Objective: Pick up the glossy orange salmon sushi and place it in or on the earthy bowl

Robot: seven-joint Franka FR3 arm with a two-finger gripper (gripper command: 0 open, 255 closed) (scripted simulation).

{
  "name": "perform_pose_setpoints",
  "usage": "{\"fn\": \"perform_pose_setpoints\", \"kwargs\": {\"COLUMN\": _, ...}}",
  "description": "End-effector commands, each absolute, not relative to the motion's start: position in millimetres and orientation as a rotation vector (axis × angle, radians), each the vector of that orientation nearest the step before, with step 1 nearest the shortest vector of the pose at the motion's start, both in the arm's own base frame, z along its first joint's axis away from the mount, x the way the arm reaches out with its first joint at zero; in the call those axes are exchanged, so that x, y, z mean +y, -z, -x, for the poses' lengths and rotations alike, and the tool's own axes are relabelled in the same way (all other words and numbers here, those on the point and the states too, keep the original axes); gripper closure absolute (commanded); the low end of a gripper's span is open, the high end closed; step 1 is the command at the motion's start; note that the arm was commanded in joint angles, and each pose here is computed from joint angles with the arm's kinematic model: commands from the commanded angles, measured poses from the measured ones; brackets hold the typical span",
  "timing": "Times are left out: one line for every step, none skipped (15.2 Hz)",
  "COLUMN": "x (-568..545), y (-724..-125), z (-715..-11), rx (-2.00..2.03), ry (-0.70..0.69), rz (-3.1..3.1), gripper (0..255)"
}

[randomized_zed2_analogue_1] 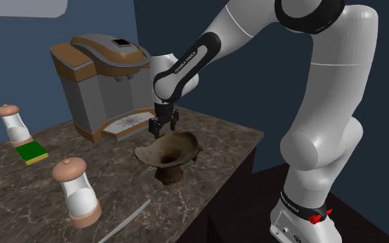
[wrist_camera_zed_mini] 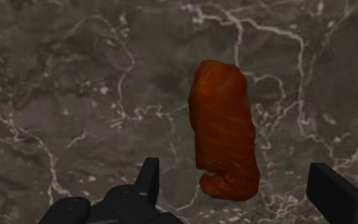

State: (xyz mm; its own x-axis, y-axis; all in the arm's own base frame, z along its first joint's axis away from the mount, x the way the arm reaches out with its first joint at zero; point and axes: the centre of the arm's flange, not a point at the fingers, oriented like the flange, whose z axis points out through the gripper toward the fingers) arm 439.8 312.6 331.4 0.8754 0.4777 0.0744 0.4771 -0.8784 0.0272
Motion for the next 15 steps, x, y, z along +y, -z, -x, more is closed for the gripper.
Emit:
{"fn": "perform_pose_setpoints", "kwargs": {"x": 312.6, "y": -321.1, "z": -441.1, "rx": 0.773, "ry": -0.125, "rz": -3.035, "gripper": 0}}
{"fn": "perform_pose_setpoints", "kwargs": {"x": 312.6, "y": -318.0, "z": -441.3, "rx": 0.773, "ry": -0.125, "rz": -3.035, "gripper": 0}}
{"fn": "perform_pose_setpoints", "kwargs": {"x": 312.6, "y": -318.0, "z": -441.3, "rx": 0.773, "ry": -0.125, "rz": -3.035, "gripper": 0}}
{"fn": "perform_pose_setpoints", "kwargs": {"x": 312.6, "y": -318.0, "z": -441.3, "rx": 0.773, "ry": -0.125, "rz": -3.035, "gripper": 0}}
{"fn": "perform_pose_setpoints", "kwargs": {"x": 312.6, "y": -318.0, "z": -441.3, "rx": 0.773, "ry": -0.125, "rz": -3.035, "gripper": 0}}
{"fn": "perform_pose_setpoints", "kwargs": {"x": 312.6, "y": -318.0, "z": -441.3, "rx": 0.773, "ry": -0.125, "rz": -3.035, "gripper": 0}}
{"fn": "perform_pose_setpoints", "kwargs": {"x": 312.6, "y": -318.0, "z": -441.3, "rx": 0.773, "ry": -0.125, "rz": -3.035, "gripper": 0}}
{"fn": "perform_pose_setpoints", "kwargs": {"x": 312.6, "y": -318.0, "z": -441.3, "rx": 0.773, "ry": -0.125, "rz": -3.035, "gripper": 0}}
{"fn": "perform_pose_setpoints", "kwargs": {"x": 312.6, "y": -318.0, "z": -441.3, "rx": 0.773, "ry": -0.125, "rz": -3.035, "gripper": 0}}
{"fn": "perform_pose_setpoints", "kwargs": {"x": 312.6, "y": -318.0, "z": -441.3, "rx": 0.773, "ry": -0.125, "rz": -3.035, "gripper": 255}}
{"fn": "perform_pose_setpoints", "kwargs": {"x": 312.6, "y": -318.0, "z": -441.3, "rx": 0.773, "ry": -0.125, "rz": -3.035, "gripper": 255}}
{"fn": "perform_pose_setpoints", "kwargs": {"x": 312.6, "y": -318.0, "z": -441.3, "rx": 0.773, "ry": -0.125, "rz": -3.035, "gripper": 255}}
{"fn": "perform_pose_setpoints", "kwargs": {"x": 312.6, "y": -318.0, "z": -441.3, "rx": 0.773, "ry": -0.125, "rz": -3.035, "gripper": 255}}
{"fn": "perform_pose_setpoints", "kwargs": {"x": 312.6, "y": -318.0, "z": -441.4, "rx": 0.773, "ry": -0.125, "rz": -3.035, "gripper": 255}}
{"fn": "perform_pose_setpoints", "kwargs": {"x": 312.7, "y": -317.9, "z": -441.3, "rx": 0.773, "ry": -0.125, "rz": -3.035, "gripper": 255}}
